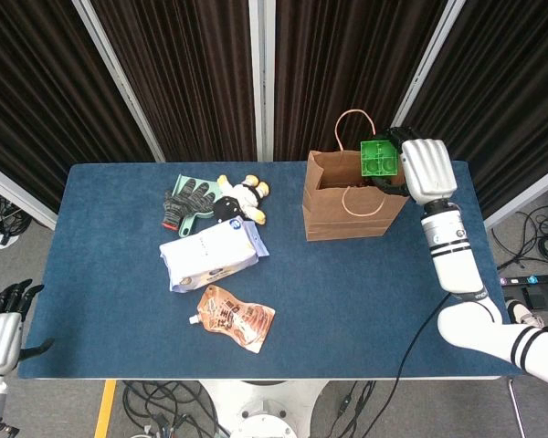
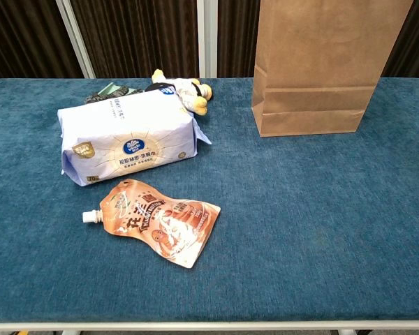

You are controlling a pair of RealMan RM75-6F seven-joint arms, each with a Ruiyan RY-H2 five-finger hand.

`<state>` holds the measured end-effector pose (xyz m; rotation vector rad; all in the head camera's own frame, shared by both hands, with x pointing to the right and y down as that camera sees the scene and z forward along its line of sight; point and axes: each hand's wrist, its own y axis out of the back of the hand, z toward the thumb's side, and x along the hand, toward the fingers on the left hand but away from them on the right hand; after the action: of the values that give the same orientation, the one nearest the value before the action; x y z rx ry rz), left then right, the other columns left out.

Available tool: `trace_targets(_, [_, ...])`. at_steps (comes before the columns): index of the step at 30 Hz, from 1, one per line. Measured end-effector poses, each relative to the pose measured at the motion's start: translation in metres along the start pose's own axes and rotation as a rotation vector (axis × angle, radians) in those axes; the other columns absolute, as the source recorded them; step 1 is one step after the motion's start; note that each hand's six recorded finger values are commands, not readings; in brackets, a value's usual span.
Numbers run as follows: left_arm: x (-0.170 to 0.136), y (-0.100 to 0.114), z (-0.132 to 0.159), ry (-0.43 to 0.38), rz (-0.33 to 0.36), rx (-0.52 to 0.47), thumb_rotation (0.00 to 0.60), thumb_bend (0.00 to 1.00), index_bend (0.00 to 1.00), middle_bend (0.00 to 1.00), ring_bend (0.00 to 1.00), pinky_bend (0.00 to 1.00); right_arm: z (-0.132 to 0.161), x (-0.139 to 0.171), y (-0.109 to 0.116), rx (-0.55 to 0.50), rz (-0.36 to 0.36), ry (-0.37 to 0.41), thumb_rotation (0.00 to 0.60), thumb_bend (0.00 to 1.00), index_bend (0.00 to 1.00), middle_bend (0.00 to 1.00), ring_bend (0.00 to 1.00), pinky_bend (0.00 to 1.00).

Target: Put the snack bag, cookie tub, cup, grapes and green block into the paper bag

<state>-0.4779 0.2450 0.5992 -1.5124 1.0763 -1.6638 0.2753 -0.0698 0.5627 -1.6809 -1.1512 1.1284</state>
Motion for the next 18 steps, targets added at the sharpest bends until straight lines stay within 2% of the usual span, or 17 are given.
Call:
trace_targets(7, [0.000,0.000,0.000,0.002,0.000,-0.001,0.600,0.04,0.23,0.20,0.12,0.15,-0.011,-0.019,-0.015,-0.062,0.093,-0.066,0.600,0.20,0.32,0.33,0.18,0.34])
trace_targets(11, [0.000,-0.001,-0.001,0.007,-0.004,-0.001,0.600,0.04,0.23,0.20,0.12,0.15,-0.010,-0.022,-0.025,-0.080,0.154,-0.065,0.600,0.20,0.17,0.26,0.11,0.29])
trace_targets(18, [0.001,0.000,0.001,-0.001,0.000,0.001,0.600,0.04,0.23,0.20,0.12,0.15,-0.014,-0.016,-0.020,-0.112,0.178,-0.056,0.600,0.21,0.06,0.21,0.07,0.25])
